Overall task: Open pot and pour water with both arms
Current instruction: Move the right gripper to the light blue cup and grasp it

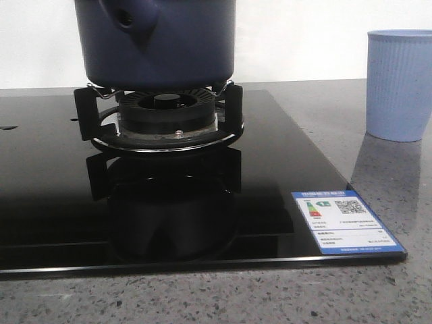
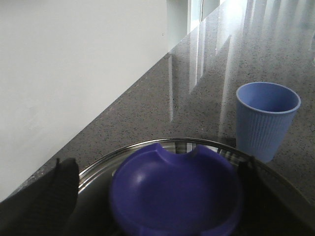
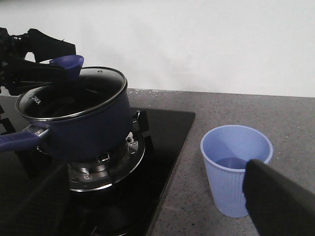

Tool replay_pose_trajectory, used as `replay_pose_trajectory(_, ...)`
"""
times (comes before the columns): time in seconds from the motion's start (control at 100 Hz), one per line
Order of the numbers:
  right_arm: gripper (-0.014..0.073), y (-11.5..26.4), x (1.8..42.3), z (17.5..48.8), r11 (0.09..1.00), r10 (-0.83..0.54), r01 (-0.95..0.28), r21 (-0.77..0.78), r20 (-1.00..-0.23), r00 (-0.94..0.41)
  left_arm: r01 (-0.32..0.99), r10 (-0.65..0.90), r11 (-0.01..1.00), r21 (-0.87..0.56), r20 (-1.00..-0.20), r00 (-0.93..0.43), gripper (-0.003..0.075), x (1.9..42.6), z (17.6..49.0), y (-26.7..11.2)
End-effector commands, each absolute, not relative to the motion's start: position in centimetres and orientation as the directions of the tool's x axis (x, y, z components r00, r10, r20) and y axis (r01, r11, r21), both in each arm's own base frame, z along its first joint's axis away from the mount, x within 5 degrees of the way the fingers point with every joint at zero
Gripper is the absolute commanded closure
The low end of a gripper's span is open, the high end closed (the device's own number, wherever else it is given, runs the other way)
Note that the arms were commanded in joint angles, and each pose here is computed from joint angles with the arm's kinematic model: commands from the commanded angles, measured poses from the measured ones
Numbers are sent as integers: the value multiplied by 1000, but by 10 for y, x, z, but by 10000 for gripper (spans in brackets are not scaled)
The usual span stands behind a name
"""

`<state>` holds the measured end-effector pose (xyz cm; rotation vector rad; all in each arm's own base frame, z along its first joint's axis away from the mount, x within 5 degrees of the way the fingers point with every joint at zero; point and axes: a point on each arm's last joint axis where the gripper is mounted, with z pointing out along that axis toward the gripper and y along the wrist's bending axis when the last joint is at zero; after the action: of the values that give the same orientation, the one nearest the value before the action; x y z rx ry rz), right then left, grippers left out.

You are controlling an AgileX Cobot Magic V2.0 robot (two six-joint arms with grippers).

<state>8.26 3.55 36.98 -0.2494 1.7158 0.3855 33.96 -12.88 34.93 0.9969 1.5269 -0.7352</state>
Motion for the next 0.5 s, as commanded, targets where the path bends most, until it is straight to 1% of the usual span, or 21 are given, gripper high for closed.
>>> replay_pose_trajectory(0.0,-52,34,84,386,926,83,-360,115,-991,-103,891,92,450,59,-996,20,128,338,374,-133)
replay_pose_trajectory(0.1,-52,34,84,386,925,82,-361,115,-991,-105,889,57,458,17,-998,-10,128,345,369,-133)
replay_pose_trajectory(0.33,-52,34,84,386,925,81,-363,115,-991,-108,889,64,458,-13,-997,-47,134,354,355,-135)
replay_pose_trajectory(0.49,-52,34,84,385,924,79,-365,115,-991,-112,890,47,454,-27,-997,-54,134,354,354,-135)
